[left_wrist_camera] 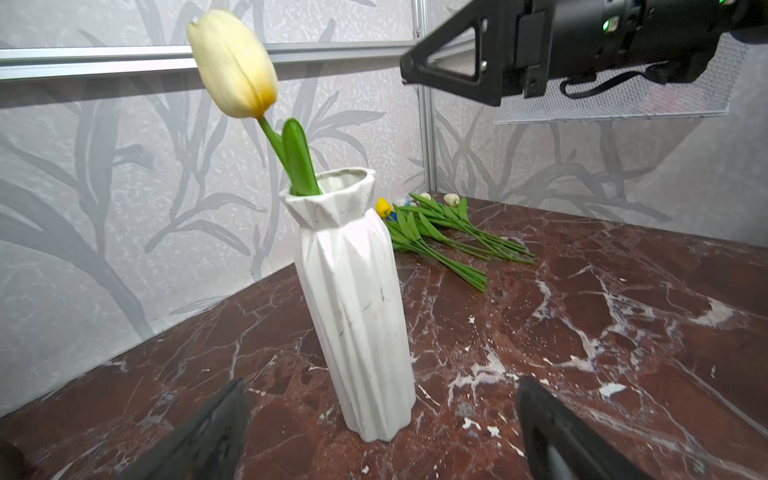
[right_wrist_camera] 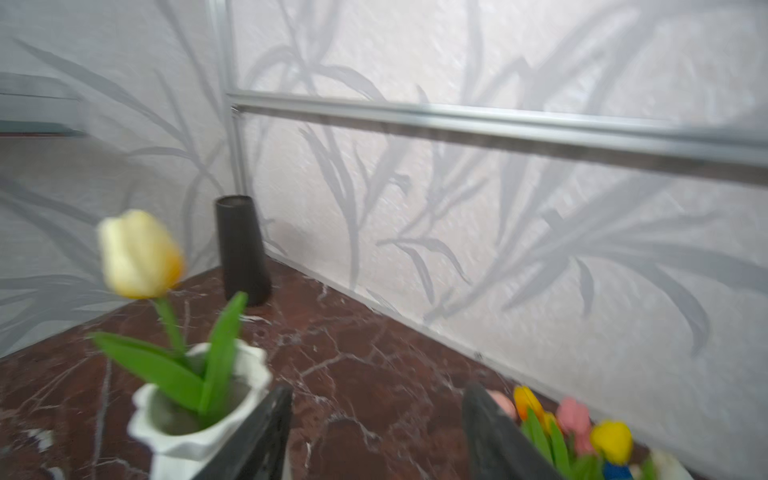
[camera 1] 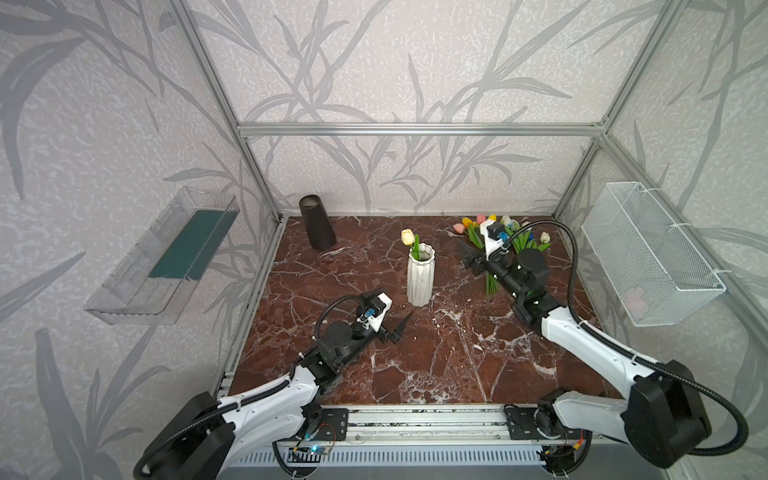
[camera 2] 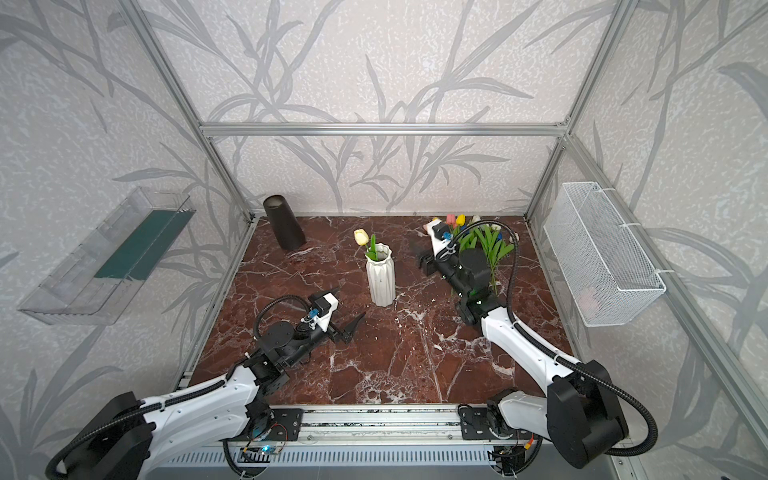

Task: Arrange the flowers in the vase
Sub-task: 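Open the right gripper and move it back to the tulip pile, then grasp a yellow tulip stem in the pile with the right gripper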

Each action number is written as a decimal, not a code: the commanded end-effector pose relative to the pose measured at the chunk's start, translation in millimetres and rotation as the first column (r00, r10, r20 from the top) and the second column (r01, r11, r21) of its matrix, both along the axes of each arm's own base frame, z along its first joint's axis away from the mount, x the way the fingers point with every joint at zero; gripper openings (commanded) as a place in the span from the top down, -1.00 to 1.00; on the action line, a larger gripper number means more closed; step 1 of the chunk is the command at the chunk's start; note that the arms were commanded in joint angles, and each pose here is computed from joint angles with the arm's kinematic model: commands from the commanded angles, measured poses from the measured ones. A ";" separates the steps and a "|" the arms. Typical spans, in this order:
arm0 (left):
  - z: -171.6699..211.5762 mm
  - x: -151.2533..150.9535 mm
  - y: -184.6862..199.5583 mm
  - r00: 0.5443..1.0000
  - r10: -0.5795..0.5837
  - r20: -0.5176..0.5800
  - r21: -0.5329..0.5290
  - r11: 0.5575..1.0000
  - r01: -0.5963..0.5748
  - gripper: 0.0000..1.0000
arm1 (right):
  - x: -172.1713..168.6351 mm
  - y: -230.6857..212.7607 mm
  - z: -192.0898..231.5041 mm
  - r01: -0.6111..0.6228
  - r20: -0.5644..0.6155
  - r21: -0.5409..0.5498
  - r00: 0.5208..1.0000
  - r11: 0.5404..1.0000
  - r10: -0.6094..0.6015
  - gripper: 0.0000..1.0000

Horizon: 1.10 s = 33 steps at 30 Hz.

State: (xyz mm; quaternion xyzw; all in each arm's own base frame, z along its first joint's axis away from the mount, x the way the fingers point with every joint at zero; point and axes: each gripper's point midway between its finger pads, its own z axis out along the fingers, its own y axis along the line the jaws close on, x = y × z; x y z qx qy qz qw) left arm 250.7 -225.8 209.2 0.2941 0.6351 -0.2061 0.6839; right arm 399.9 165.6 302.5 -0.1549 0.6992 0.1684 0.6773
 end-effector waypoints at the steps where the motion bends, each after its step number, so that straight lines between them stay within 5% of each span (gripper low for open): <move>1: 27.0 9.8 -9.4 0.998 0.003 0.070 -0.059 0.998 0.002 -0.99 | 34.7 -70.3 -63.2 0.301 -0.353 0.031 0.896 0.953 -0.271 0.05; 6: 15.6 18.7 -24.5 0.999 -0.030 0.014 -0.041 0.999 0.031 -0.99 | 54.7 -133.6 -154.4 0.416 -0.702 -0.074 0.624 0.907 -0.344 0.34; 9: 2.2 10.0 -44.0 0.990 -0.142 0.005 0.020 0.990 0.142 -0.99 | 62.5 -133.5 -194.7 0.372 -0.808 -0.035 0.535 0.928 -0.245 0.38; 14: -10.1 11.4 -49.9 0.987 -0.160 -0.030 -0.003 0.987 0.160 -0.99 | 80.6 -115.9 -224.1 0.327 -0.860 0.026 0.489 0.945 -0.146 0.53; 33: -42.6 3.1 -47.2 0.979 -0.178 -0.095 -0.009 0.984 0.178 -0.99 | 116.0 -110.7 -253.9 0.312 -0.864 -0.182 0.402 0.932 -0.303 0.47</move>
